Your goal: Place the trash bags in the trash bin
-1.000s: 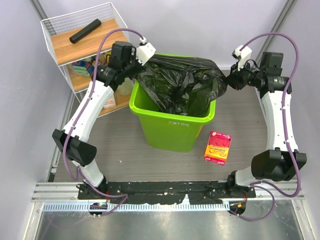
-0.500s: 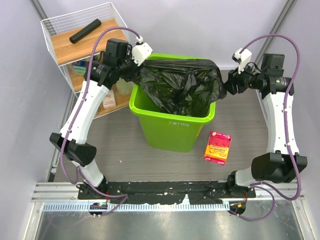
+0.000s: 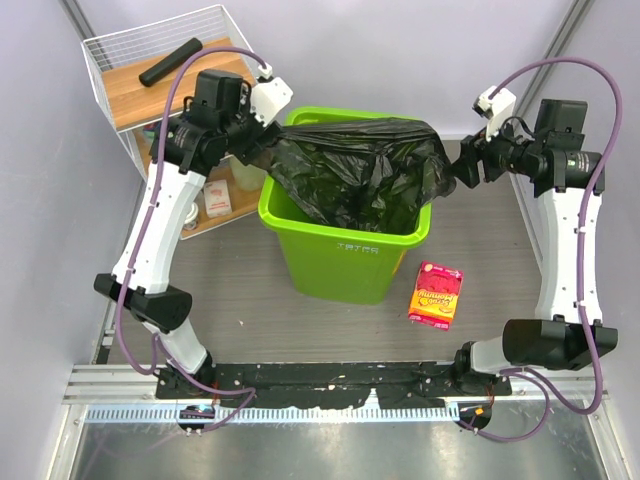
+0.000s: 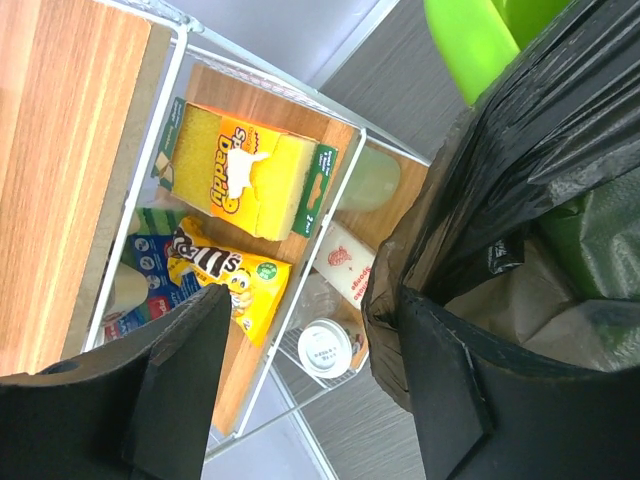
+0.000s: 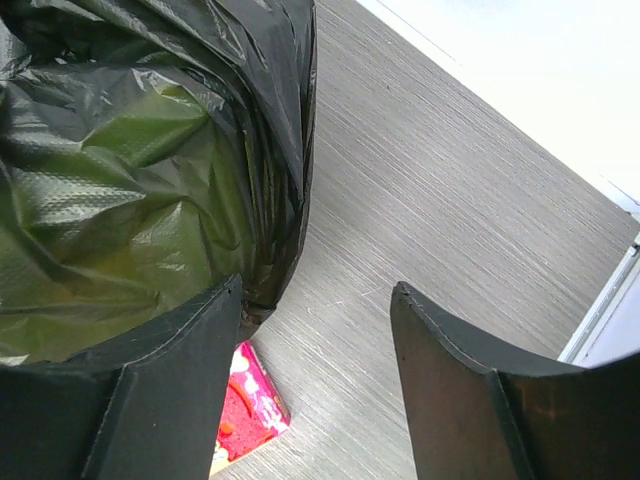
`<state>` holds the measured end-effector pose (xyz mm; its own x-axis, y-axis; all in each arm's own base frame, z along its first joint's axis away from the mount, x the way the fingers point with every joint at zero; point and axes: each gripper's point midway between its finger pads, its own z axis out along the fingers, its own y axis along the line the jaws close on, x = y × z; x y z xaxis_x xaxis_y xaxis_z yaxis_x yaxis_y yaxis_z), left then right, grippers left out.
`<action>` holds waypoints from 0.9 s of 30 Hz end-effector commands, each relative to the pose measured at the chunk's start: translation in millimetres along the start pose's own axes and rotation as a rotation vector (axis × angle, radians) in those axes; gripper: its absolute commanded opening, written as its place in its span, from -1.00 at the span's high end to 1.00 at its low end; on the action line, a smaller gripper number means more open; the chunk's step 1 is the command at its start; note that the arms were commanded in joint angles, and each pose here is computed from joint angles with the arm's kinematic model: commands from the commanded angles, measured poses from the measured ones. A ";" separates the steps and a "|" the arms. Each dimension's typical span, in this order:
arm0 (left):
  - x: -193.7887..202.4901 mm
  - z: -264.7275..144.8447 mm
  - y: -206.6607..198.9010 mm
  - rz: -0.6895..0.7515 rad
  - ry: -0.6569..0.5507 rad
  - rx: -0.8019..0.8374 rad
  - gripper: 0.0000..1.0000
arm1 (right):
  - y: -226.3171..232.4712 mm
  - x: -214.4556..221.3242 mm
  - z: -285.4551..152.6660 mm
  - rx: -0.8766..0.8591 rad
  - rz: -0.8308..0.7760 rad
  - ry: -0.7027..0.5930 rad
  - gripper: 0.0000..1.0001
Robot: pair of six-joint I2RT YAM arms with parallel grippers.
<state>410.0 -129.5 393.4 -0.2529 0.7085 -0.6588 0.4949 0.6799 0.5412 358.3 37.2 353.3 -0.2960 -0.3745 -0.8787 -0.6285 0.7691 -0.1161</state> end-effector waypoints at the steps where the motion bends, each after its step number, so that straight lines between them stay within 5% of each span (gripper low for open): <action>1: -5.8 -22.5 10.3 -0.041 -0.039 -0.033 -0.43 | 3.3 -19.3 -22.6 0.045 -0.034 -0.038 -0.33; 27: -66.6 -41.5 32.1 -0.306 -0.316 -0.098 -0.82 | 28.4 -43.2 -55.1 0.043 -0.091 -0.114 -0.38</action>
<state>414.0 -145.5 425.5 -0.2426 0.4806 -0.8427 0.3930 0.8429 0.3676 317.7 44.3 396.9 -0.2152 -0.3841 -0.8979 -0.6178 0.7656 -0.1795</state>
